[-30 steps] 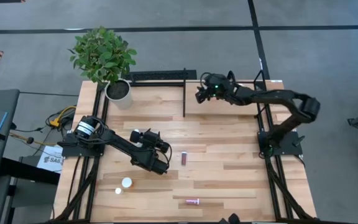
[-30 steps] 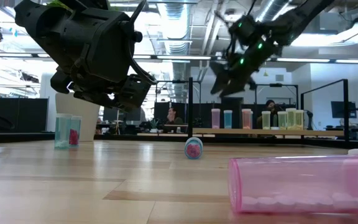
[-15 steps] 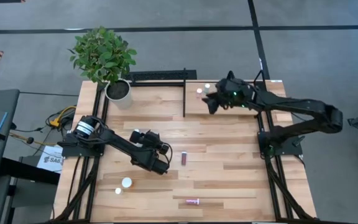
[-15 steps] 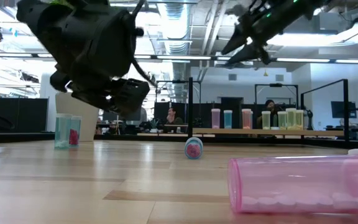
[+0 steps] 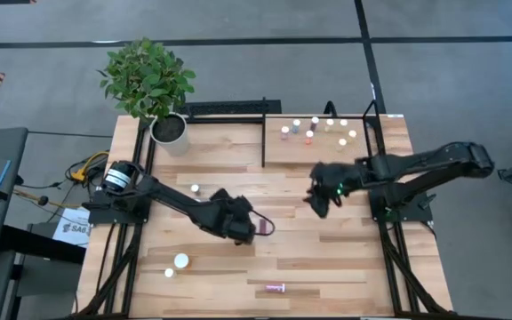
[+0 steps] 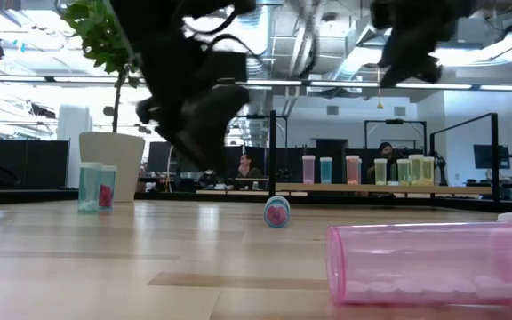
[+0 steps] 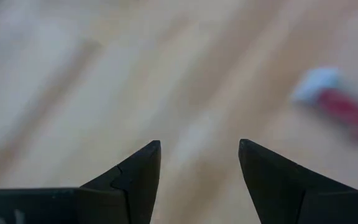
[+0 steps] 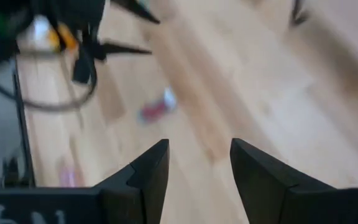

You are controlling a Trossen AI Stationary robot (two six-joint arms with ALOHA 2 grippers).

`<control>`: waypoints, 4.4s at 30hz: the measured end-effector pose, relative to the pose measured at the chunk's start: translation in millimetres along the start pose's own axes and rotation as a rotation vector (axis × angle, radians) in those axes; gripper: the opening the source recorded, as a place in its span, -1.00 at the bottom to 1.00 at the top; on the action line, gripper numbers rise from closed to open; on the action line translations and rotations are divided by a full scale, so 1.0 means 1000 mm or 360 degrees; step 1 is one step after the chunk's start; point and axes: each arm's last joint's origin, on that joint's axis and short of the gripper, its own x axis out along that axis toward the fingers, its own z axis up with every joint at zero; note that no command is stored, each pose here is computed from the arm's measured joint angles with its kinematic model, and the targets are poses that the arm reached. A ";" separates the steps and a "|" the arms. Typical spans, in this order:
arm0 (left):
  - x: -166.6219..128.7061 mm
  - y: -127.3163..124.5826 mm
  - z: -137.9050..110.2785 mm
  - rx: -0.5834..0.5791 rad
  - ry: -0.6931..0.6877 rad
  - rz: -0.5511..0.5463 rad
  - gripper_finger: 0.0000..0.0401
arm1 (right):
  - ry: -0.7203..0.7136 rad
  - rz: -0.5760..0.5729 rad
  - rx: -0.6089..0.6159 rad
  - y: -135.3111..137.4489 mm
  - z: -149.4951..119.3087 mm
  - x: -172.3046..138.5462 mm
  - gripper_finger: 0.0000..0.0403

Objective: Pick and place medicine bottles onto shelf by color
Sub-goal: Put the blue pill bottle on the shelf

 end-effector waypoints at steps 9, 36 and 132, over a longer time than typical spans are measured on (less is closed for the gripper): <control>-0.031 -0.037 0.037 -0.0572 -0.0010 -0.0714 0.03 | 0.0170 0.0196 -0.0353 0.037 -0.037 -0.007 -0.06; -0.102 -0.064 0.011 -0.0962 0.0099 -0.0888 0.03 | 0.0188 -0.0027 0.0407 0.064 -0.059 0.073 -0.06; -0.167 0.042 -0.018 0.0369 0.0322 -0.0430 0.03 | 0.0097 -0.0701 0.0959 0.105 -0.040 0.234 -0.23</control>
